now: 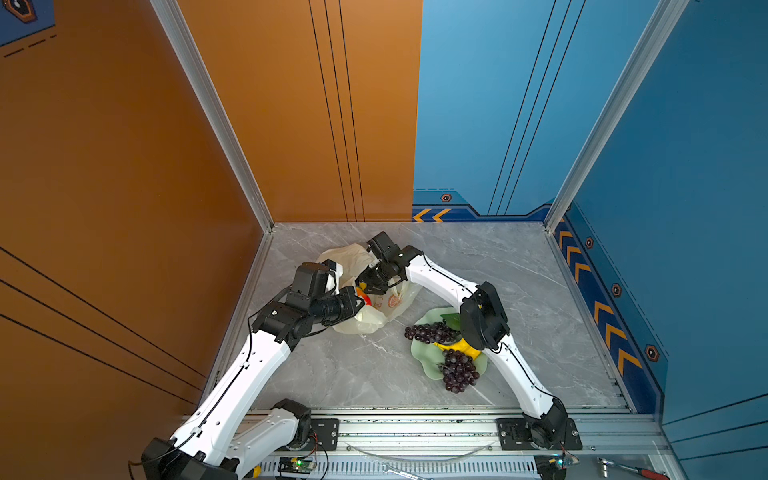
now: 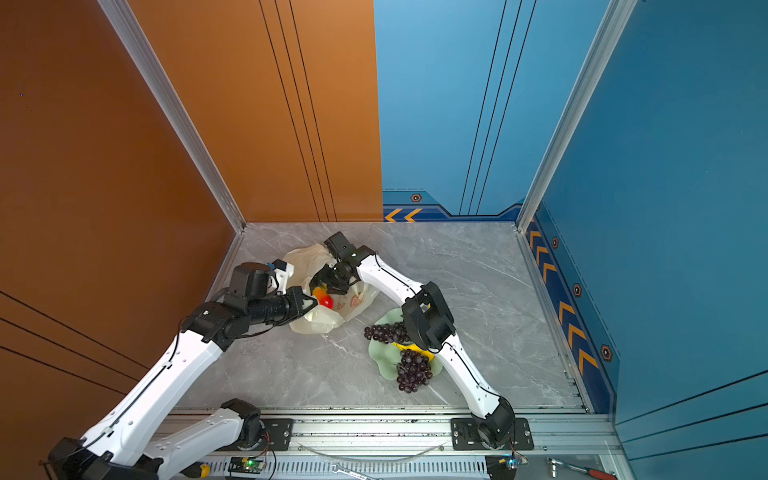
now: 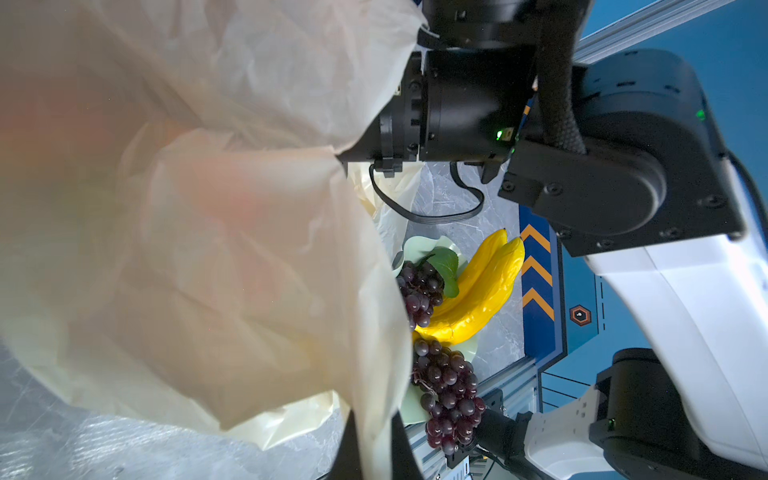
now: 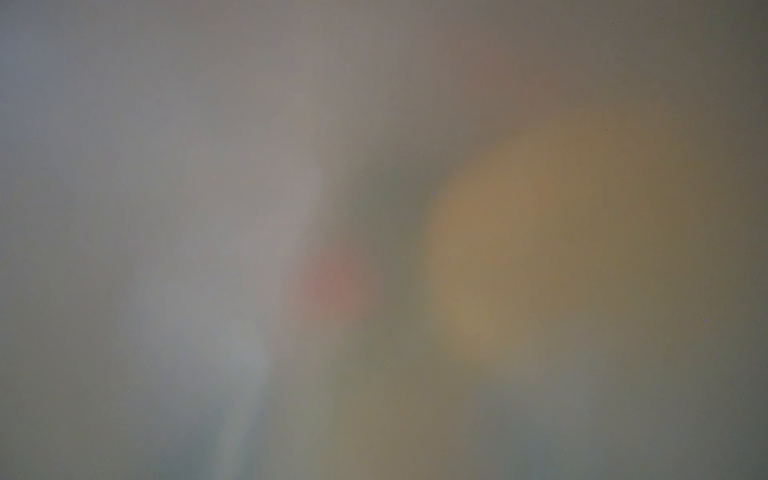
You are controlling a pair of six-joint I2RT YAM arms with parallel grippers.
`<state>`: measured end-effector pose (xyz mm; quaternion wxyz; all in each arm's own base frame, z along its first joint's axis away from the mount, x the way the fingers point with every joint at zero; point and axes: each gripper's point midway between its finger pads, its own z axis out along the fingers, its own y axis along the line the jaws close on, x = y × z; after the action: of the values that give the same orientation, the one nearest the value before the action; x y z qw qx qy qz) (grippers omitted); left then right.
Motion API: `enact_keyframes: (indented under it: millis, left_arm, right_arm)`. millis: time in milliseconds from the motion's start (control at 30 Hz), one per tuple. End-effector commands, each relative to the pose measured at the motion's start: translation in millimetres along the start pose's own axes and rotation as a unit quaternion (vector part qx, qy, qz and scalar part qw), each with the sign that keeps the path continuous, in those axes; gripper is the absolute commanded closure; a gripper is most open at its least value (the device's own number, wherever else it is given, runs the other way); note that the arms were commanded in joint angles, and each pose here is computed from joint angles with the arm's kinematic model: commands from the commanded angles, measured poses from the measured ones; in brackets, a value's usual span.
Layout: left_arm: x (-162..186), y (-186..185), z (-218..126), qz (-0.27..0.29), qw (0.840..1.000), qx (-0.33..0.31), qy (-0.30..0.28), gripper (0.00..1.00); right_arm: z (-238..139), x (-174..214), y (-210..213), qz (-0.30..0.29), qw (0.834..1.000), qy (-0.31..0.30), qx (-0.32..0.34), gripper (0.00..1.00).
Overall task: Place the fruits into the plastic bag
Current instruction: 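Lower the mango into the bag and open the right gripper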
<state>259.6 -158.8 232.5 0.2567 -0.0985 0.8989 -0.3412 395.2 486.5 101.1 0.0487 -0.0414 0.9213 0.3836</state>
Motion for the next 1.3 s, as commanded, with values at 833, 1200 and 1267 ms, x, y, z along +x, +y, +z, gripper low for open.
enact_keyframes:
  millis: [833, 1200, 1267]
  left_arm:
    - [-9, -6, -19, 0.006, 1.000, 0.015, -0.026, 1.00]
    - [-8, -7, -21, 0.001, 0.999, 0.017, -0.029, 1.00]
    - [-9, -7, -21, 0.001, 0.999, 0.017, -0.028, 1.00]
  right_arm:
    - [-118, -29, -24, -0.116, 0.973, -0.110, 0.169, 0.06]
    - [-181, -57, -42, -0.141, 0.957, -0.139, 0.212, 0.00]
    - [-184, -53, -32, -0.149, 0.960, -0.134, 0.193, 0.00]
